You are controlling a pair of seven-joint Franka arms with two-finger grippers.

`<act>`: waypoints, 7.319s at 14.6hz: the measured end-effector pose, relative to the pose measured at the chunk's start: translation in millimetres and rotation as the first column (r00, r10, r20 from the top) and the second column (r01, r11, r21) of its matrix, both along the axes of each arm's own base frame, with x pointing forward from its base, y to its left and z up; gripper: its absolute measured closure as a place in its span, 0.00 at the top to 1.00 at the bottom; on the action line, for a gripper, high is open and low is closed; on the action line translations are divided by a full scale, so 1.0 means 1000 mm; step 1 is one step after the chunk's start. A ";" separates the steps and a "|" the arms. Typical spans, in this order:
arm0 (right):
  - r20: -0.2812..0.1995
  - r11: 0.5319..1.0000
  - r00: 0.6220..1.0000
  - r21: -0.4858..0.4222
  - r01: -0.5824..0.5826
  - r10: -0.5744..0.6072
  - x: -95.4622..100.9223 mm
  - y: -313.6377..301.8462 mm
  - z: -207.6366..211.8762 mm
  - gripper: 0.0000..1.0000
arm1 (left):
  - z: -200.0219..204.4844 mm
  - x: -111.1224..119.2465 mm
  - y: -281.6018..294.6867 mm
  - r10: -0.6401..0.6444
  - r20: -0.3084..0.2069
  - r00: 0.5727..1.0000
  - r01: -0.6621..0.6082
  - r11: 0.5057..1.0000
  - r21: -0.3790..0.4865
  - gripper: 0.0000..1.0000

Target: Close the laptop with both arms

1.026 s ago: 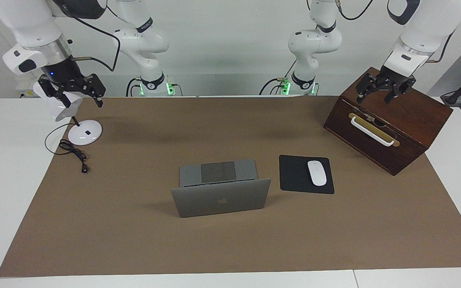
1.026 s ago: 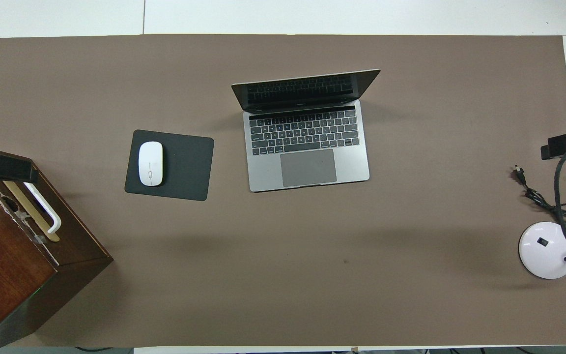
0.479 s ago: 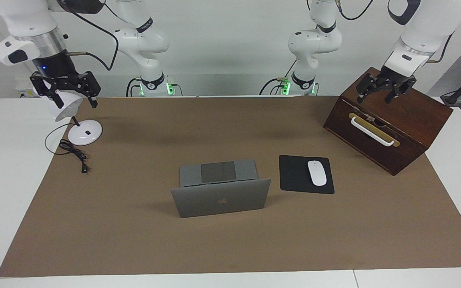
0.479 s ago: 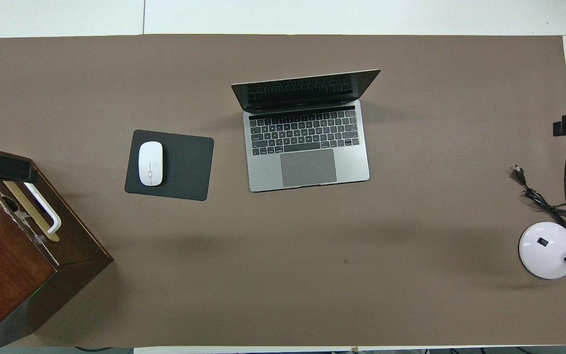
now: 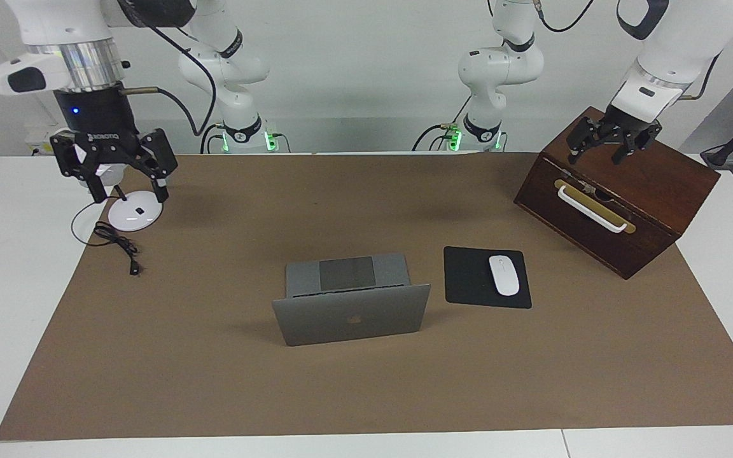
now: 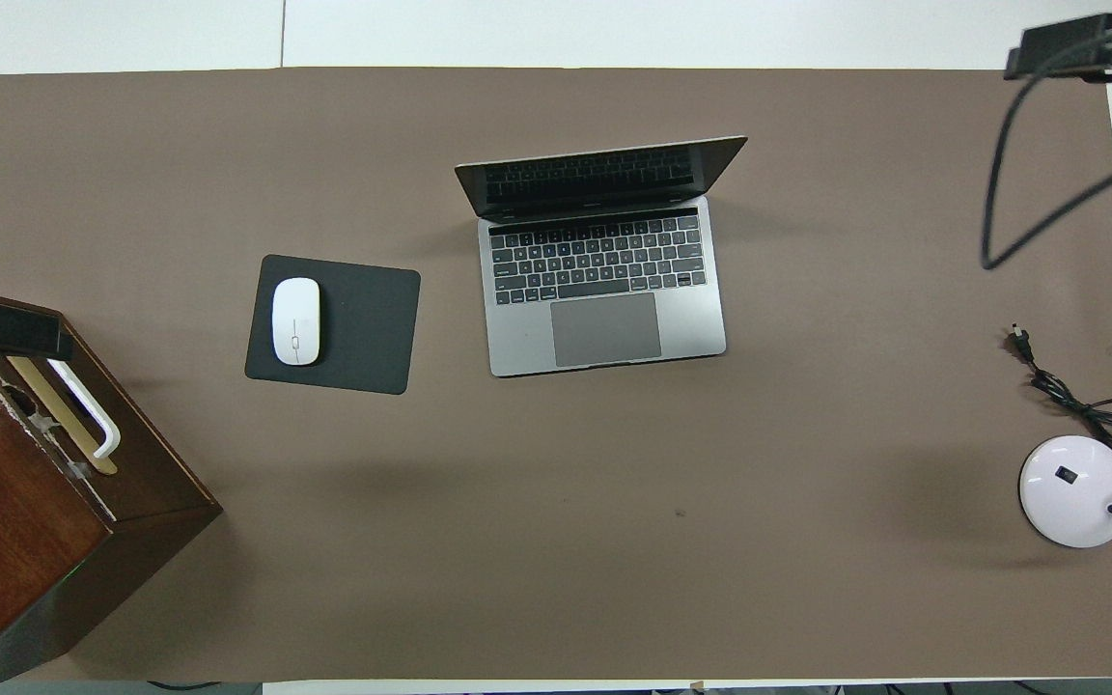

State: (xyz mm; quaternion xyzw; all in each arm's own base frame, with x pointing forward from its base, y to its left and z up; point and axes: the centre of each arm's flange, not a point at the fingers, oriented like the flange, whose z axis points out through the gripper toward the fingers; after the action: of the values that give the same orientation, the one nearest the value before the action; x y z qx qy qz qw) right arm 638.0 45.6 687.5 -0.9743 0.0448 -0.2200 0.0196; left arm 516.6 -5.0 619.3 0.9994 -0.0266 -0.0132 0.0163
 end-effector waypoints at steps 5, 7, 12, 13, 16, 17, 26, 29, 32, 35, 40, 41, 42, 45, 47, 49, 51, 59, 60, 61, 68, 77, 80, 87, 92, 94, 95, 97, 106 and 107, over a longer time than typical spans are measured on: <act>0.061 0.995 0.993 0.039 0.094 -0.096 0.033 0.063 -0.039 1.00 | 0.000 0.000 0.003 0.007 0.000 1.000 -0.007 1.000 0.000 1.00; 0.080 0.992 0.989 0.048 0.118 -0.122 0.038 0.088 -0.050 0.95 | -0.001 0.000 0.004 0.009 -0.001 1.000 -0.009 1.000 0.000 0.78; 0.088 0.982 0.978 0.044 0.184 -0.188 0.038 0.124 -0.066 0.61 | -0.003 0.000 0.000 0.039 -0.006 0.999 -0.039 0.999 0.002 0.21; 0.088 0.981 0.978 0.041 0.188 -0.191 0.038 0.130 -0.069 0.50 | -0.003 0.000 -0.003 0.070 -0.005 0.998 -0.070 0.998 0.003 0.11; 0.087 0.985 0.981 0.039 0.168 -0.171 0.034 0.151 -0.072 0.18 | -0.007 0.005 -0.027 0.094 0.040 0.995 -0.094 0.996 0.000 0.01; 0.089 0.986 0.982 0.041 0.161 -0.164 0.032 0.157 -0.071 0.08 | -0.013 0.006 -0.039 0.080 0.060 0.995 -0.080 0.997 -0.003 0.01; 0.094 0.972 0.969 0.071 0.222 -0.228 0.030 0.165 -0.069 0.01 | -0.100 -0.050 -0.146 -0.102 0.291 0.951 0.117 0.993 -0.033 0.01; 0.100 0.963 0.959 0.079 0.256 -0.263 0.024 0.188 -0.074 0.01 | -0.129 -0.066 -0.173 -0.148 0.372 0.916 0.178 0.983 -0.046 0.01; 0.100 0.955 0.951 0.080 0.285 -0.292 0.022 0.205 -0.085 0.01 | -0.163 -0.086 -0.198 -0.159 0.450 0.879 0.214 0.974 -0.074 0.01; 0.092 0.950 0.948 0.087 0.298 -0.306 0.028 0.218 -0.105 0.01 | -0.200 -0.107 -0.223 -0.159 0.505 0.848 0.245 0.963 -0.109 0.01; 0.138 0.957 0.947 0.059 0.285 -0.290 0.038 0.226 -0.127 0.01 | -0.247 -0.117 -0.265 -0.183 0.563 0.806 0.314 0.938 -0.144 0.01; 0.159 0.961 0.948 0.035 0.275 -0.277 0.041 0.227 -0.130 0.01 | -0.255 -0.118 -0.271 -0.187 0.573 0.798 0.324 0.934 -0.148 0.01; 0.172 0.963 0.948 0.015 0.268 -0.266 0.043 0.228 -0.135 0.01 | -0.264 -0.118 -0.275 -0.189 0.579 0.793 0.332 0.931 -0.151 0.01; 0.186 0.978 0.963 -0.038 0.207 -0.197 0.048 0.230 -0.139 0.01 | -0.284 -0.118 -0.281 -0.187 0.599 0.778 0.345 0.925 -0.159 0.01; 0.196 0.982 0.966 -0.051 0.181 -0.168 0.050 0.231 -0.135 0.01 | -0.297 -0.118 -0.285 -0.188 0.618 0.763 0.358 0.920 -0.162 0.01; 0.206 0.984 0.966 -0.053 0.170 -0.156 0.054 0.234 -0.133 0.01 | -0.314 -0.118 -0.287 -0.206 0.630 0.749 0.379 0.913 -0.152 0.01; 0.211 0.986 0.967 -0.054 0.157 -0.143 0.058 0.243 -0.136 0.01 | -0.325 -0.119 -0.288 -0.218 0.645 0.732 0.397 0.906 -0.144 0.01; 0.250 0.992 0.962 -0.032 0.119 -0.107 0.075 0.271 -0.161 0.01 | -0.336 -0.104 -0.300 -0.217 0.674 0.706 0.413 0.899 -0.144 0.01; 0.256 0.993 0.961 -0.032 0.113 -0.101 0.077 0.273 -0.165 0.01 | -0.339 -0.102 -0.301 -0.218 0.672 0.708 0.413 0.899 -0.144 0.01; 0.267 0.994 0.959 -0.032 0.106 -0.094 0.079 0.275 -0.169 0.01 | -0.342 -0.101 -0.302 -0.221 0.669 0.710 0.414 0.899 -0.142 0.01; 0.291 0.995 0.953 -0.019 0.100 -0.091 0.088 0.278 -0.183 0.01 | -0.351 -0.095 -0.307 -0.233 0.665 0.710 0.422 0.896 -0.136 0.01; 0.312 0.991 0.942 -0.024 0.135 -0.121 0.083 0.315 -0.223 0.01 | -0.352 -0.093 -0.304 -0.317 0.678 0.664 0.489 0.870 -0.071 0.01; 0.318 0.991 0.940 -0.019 0.134 -0.121 0.083 0.317 -0.219 0.01 | -0.352 -0.092 -0.303 -0.336 0.681 0.650 0.503 0.862 -0.055 0.01; 0.276 0.989 0.950 0.029 0.147 -0.149 0.081 0.321 -0.223 0.01 | -0.353 -0.092 -0.303 -0.348 0.684 0.641 0.513 0.857 -0.045 0.01; 0.261 0.982 0.947 0.056 0.178 -0.187 0.081 0.323 -0.231 0.01 | -0.353 -0.092 -0.303 -0.349 0.685 0.639 0.514 0.856 -0.044 0.01; 0.238 0.979 0.950 0.086 0.187 -0.203 0.081 0.323 -0.232 0.01 | -0.353 -0.092 -0.303 -0.349 0.685 0.639 0.514 0.856 -0.044 0.01; 0.218 0.975 0.953 0.106 0.193 -0.212 0.081 0.323 -0.234 0.01 | -0.353 -0.092 -0.303 -0.349 0.685 0.639 0.515 0.856 -0.044 0.01; 0.181 0.970 0.958 0.133 0.202 -0.224 0.080 0.323 -0.240 0.01 | -0.353 -0.092 -0.303 -0.349 0.685 0.639 0.515 0.856 -0.044 0.01; 0.041 0.957 0.975 0.202 0.207 -0.219 0.062 0.344 -0.268 0.01 | -0.353 -0.092 -0.303 -0.349 0.686 0.639 0.515 0.856 -0.043 0.01; 0.019 0.954 0.976 0.216 0.207 -0.216 0.061 0.344 -0.270 0.01 | -0.353 -0.092 -0.303 -0.349 0.686 0.639 0.515 0.856 -0.043 0.01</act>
State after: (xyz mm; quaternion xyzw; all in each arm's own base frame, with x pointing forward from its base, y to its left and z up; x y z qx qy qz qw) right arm 699.2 389.9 417.1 -0.9513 0.1717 -0.2355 0.1009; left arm 424.4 -308.0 266.3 0.8932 -0.2717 0.3376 0.1203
